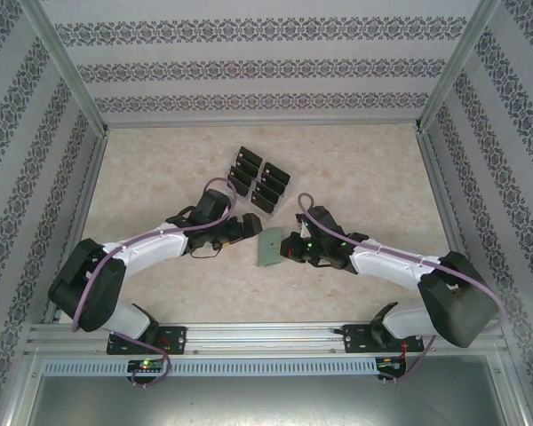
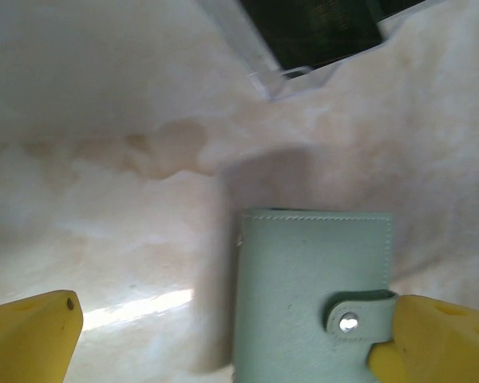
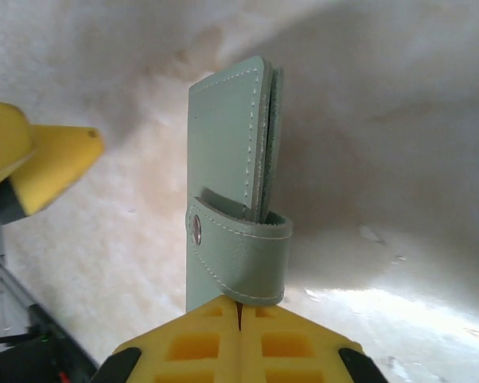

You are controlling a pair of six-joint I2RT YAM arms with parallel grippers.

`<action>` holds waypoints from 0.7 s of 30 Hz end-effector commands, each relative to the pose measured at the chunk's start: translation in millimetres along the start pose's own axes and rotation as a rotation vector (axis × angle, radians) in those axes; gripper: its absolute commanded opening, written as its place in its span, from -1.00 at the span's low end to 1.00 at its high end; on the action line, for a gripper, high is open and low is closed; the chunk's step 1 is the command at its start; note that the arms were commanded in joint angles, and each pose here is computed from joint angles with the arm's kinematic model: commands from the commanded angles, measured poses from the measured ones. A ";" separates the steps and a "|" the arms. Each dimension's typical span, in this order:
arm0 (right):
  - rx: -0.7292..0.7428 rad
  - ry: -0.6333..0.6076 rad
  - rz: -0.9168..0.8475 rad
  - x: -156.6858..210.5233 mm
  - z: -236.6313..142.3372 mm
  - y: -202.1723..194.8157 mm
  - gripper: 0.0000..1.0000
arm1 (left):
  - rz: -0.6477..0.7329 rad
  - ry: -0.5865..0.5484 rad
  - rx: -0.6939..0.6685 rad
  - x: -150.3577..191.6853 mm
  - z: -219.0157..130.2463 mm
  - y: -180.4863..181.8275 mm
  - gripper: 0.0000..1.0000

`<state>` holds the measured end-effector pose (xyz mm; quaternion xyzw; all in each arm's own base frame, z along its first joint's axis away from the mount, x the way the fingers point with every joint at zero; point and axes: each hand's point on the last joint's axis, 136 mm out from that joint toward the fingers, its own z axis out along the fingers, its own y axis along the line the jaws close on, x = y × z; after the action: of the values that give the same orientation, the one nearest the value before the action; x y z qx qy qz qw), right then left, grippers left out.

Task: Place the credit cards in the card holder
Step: Pick up the card holder from the center of the table, then pass the card holder.

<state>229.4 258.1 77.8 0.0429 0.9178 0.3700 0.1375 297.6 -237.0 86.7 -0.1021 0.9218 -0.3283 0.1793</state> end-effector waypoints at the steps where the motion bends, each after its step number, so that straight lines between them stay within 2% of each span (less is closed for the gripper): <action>1: -0.094 -0.034 -0.006 -13.9 -14.2 32.7 -1.00 | -0.020 -0.043 0.138 -13.1 -7.7 -24.2 1.00; 7: -0.161 -0.071 -0.003 -22.9 -29.2 55.6 -1.00 | -0.039 -0.063 0.203 -14.3 -8.4 -29.1 1.00; 14: -0.225 -0.107 0.006 -33.4 -43.7 78.5 -1.00 | -0.130 -0.153 0.384 -29.2 -20.0 -48.1 0.99; 18: -0.255 -0.110 0.008 -36.3 -46.4 88.2 -1.00 | -0.180 -0.202 0.497 -40.7 -29.2 -64.1 0.87; 21: -0.264 -0.111 0.012 -37.9 -46.2 90.4 -1.00 | -0.205 -0.228 0.562 -48.3 -35.7 -74.4 0.69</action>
<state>243.6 277.5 153.1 0.0563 0.8728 0.4526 0.1738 319.2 -253.8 130.6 -0.1717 0.8117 -0.5059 0.2360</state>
